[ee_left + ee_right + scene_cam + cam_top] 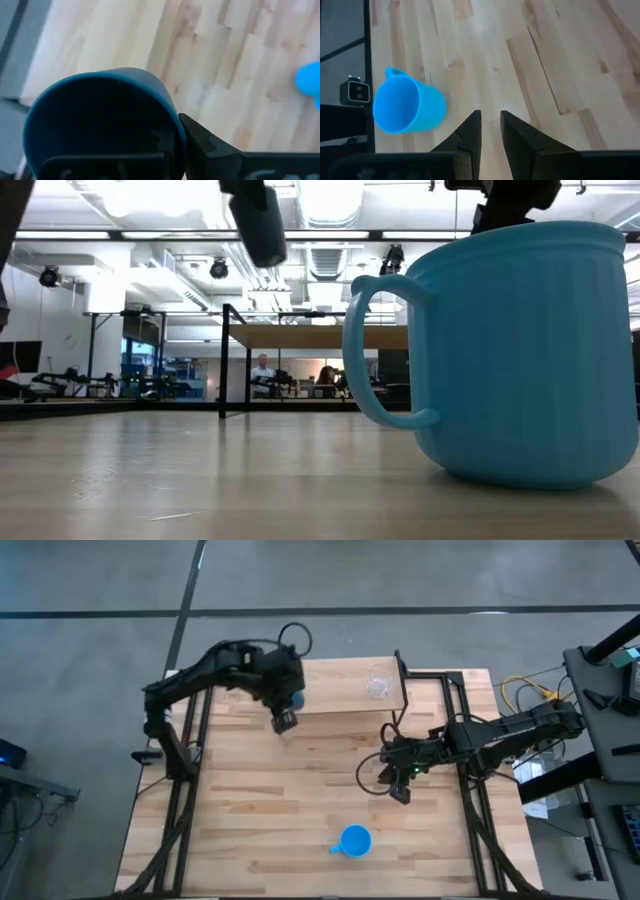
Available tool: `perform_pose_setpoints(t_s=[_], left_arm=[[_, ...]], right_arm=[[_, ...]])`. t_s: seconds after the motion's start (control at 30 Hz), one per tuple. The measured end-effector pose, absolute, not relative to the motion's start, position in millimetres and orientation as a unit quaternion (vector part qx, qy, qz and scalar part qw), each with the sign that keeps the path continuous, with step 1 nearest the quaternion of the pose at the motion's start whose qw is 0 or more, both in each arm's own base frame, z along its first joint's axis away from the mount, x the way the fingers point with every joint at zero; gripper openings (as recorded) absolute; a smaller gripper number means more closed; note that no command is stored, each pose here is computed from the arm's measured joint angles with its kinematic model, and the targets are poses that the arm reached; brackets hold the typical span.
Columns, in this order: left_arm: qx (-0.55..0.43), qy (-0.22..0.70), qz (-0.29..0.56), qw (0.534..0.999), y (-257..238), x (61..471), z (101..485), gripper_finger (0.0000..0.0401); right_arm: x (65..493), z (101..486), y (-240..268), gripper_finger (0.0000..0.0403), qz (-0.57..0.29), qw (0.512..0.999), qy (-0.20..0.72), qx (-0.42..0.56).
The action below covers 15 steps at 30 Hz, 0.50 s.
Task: Stack small to large cups/mugs on shelf
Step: Put the blue cup on the shelf
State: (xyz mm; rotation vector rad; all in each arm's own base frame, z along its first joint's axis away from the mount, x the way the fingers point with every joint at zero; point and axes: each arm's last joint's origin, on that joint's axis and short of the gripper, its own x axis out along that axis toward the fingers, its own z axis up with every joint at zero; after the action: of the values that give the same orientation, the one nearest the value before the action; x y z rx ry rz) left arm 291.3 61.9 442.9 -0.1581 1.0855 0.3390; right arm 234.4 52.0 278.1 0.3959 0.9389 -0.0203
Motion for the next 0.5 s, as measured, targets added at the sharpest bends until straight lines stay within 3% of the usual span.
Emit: perform_pose_setpoints(t_s=[0.5], left_arm=[[-0.093,0.562,0.185,0.8,142.7,302.1,409.6,0.0]], right_arm=[[233.9,275.9,51.5,0.0068,-0.017,0.875,0.451,0.176]])
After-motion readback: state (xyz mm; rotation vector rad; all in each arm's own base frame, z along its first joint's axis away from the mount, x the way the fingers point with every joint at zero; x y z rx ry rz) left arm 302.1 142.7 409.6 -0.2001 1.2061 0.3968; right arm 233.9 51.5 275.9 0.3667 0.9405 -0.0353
